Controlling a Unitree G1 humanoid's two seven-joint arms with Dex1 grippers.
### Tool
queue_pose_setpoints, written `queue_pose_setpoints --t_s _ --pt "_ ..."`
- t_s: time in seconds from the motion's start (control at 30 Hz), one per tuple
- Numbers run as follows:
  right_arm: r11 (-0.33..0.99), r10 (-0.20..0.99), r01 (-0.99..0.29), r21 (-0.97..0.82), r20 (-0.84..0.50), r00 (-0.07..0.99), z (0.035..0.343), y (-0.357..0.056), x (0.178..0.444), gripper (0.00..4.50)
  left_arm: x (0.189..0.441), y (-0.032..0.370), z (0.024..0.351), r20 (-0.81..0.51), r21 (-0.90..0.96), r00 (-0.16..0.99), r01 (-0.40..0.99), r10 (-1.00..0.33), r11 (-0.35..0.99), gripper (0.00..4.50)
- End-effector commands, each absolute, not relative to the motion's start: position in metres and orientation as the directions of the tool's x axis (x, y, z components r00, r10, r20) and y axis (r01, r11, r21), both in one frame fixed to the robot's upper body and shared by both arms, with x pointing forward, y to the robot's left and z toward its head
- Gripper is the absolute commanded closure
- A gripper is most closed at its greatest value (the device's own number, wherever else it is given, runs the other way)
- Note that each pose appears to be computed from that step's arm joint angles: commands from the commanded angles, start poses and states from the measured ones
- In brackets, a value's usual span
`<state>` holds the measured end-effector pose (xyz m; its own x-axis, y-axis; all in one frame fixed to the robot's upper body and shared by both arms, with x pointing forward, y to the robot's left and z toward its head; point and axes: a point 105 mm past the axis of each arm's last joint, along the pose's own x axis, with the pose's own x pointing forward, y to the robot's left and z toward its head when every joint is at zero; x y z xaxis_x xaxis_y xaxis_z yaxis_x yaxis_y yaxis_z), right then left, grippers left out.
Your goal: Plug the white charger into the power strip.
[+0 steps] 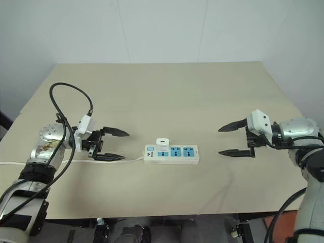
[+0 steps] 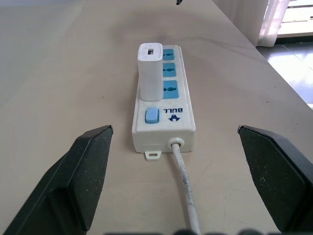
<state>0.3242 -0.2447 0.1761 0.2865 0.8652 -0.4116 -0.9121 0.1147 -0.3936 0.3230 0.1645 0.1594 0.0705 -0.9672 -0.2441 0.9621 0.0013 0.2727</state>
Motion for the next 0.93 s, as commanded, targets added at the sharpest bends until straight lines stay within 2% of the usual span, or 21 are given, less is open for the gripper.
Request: queue_pose_setpoints --t_s 0.03,0.33,0.63,0.93 --pt "0.114 0.883 -0.911 -0.397 -0.379 0.275 0.177 -0.239 0.324 0.0 0.321 0.168 0.169 -0.231 0.302 0.079 0.953 -0.97 0.005 0.04" --pt "0.145 0.9 -0.9 -0.411 -0.324 0.293 0.175 -0.226 0.332 0.0 0.317 0.174 0.172 -0.252 0.291 0.087 0.957 -0.964 0.01 0.04" --pt "0.113 0.922 -0.903 -0.414 -0.295 0.251 0.176 -0.203 0.339 0.0 0.315 0.186 0.175 -0.269 0.286 0.124 0.957 -0.955 0.044 0.04" --pt "0.122 0.917 -0.903 -0.411 -0.303 0.261 0.178 -0.206 0.34 0.0 0.306 0.186 0.166 -0.265 0.26 0.136 0.963 -0.955 0.066 0.04"
